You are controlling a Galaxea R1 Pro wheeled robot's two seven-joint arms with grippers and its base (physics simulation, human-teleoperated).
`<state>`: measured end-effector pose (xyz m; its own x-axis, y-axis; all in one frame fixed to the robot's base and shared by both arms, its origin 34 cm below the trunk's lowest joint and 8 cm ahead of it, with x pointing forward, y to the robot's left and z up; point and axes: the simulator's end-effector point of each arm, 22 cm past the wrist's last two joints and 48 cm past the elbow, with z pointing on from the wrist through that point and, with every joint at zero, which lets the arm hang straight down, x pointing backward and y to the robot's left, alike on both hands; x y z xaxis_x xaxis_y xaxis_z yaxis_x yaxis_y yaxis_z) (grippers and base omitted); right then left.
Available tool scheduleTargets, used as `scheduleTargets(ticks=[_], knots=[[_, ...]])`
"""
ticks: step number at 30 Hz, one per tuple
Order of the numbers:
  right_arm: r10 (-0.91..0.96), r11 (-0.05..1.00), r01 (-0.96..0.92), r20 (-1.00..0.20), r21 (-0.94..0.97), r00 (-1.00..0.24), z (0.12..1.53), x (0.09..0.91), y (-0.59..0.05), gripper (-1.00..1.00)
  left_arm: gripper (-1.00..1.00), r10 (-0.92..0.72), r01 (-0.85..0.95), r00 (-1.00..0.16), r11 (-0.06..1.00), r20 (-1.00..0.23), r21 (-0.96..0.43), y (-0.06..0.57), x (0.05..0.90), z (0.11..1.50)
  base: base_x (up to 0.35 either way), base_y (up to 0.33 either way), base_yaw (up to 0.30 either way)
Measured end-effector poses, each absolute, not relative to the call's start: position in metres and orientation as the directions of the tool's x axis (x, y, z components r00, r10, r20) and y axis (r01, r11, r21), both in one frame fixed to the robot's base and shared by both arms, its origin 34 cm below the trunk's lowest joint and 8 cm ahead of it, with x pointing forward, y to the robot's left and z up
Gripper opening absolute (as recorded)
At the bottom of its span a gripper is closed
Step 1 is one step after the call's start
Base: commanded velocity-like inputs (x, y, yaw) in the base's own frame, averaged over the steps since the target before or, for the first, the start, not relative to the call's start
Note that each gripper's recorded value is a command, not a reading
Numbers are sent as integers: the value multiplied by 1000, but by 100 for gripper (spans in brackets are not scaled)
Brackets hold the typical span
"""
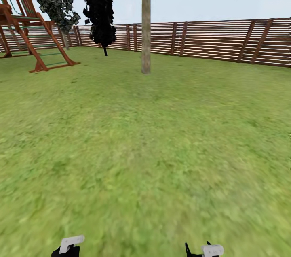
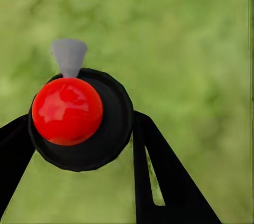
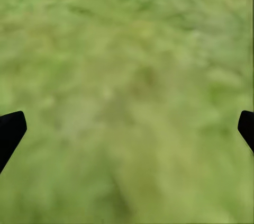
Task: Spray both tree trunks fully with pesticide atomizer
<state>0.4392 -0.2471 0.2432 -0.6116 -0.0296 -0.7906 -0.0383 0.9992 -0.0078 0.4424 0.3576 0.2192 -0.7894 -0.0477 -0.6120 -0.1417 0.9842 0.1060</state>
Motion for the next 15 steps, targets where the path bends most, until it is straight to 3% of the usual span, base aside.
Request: scheduleTargets(ticks=[15], knots=[[-30, 999, -38, -791, -8, -612, 243, 439, -247, 100, -100, -48, -141, -789, 984, -612, 106, 358, 442, 219, 339, 0, -7]])
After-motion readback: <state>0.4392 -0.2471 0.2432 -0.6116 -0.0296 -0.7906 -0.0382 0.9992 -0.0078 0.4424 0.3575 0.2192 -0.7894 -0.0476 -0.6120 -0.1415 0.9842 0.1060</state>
